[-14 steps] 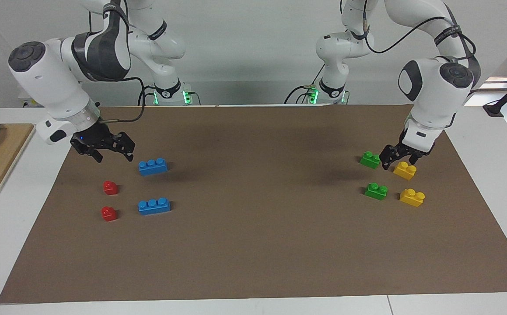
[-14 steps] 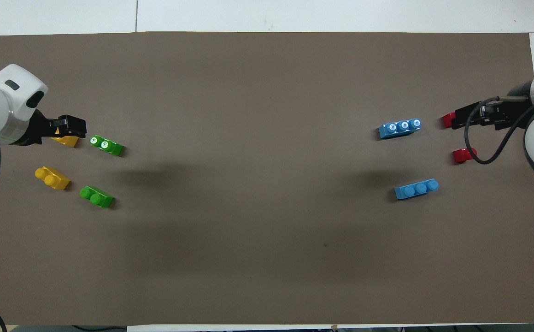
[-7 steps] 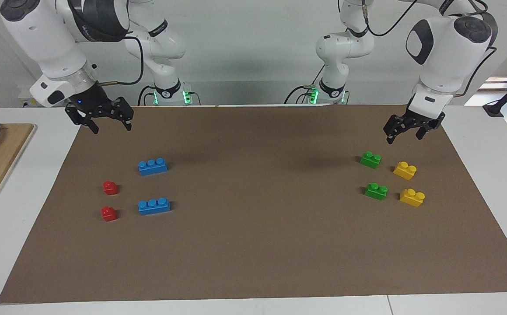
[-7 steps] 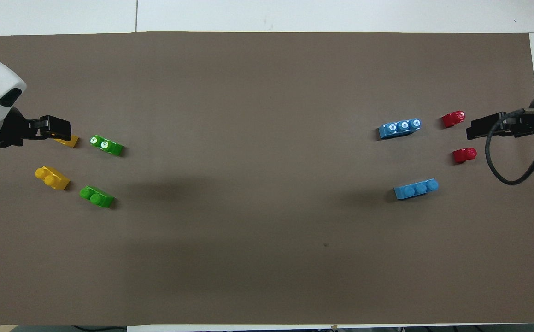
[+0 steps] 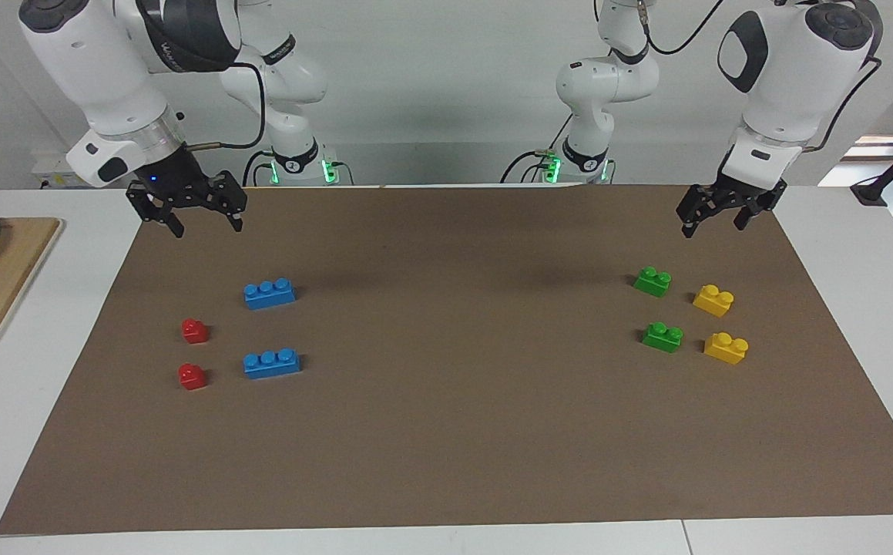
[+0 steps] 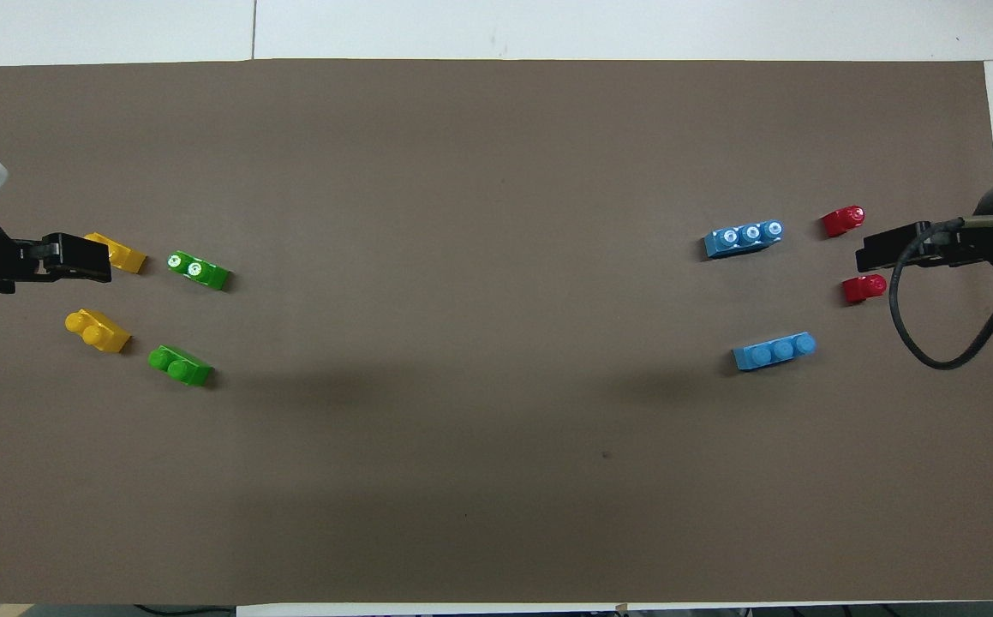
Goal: Remove green block with left arm and hold with right
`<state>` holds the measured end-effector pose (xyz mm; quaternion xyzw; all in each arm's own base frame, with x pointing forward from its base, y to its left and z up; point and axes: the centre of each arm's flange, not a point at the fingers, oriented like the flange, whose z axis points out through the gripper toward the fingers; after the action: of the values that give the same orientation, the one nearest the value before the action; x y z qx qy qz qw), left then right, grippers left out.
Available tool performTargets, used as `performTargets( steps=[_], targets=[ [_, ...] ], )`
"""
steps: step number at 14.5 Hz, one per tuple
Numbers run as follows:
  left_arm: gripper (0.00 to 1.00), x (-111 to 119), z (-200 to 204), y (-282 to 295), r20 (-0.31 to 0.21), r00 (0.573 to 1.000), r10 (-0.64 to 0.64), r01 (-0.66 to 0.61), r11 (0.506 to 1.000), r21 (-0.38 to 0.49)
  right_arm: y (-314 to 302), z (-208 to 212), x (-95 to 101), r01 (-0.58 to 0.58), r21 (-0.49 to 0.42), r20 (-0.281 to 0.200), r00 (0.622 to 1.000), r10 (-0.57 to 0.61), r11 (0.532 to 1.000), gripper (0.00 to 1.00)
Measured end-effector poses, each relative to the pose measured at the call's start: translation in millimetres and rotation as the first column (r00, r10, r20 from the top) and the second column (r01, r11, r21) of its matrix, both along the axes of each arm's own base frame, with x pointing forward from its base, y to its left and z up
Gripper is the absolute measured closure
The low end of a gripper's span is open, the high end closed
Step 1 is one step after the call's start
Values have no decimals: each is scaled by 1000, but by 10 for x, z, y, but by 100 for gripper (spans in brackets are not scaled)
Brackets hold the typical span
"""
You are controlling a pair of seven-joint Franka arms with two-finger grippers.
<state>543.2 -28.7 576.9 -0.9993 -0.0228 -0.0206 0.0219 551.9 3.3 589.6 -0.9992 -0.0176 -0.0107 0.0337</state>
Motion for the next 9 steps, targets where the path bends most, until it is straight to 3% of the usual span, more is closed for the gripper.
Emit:
performTargets(
  steps=[9],
  targets=[
    [0,-34,81,-38,13,1000,7,-6,999,-39,287,-3,85,-48,1,32,998,48,999,0]
  ],
)
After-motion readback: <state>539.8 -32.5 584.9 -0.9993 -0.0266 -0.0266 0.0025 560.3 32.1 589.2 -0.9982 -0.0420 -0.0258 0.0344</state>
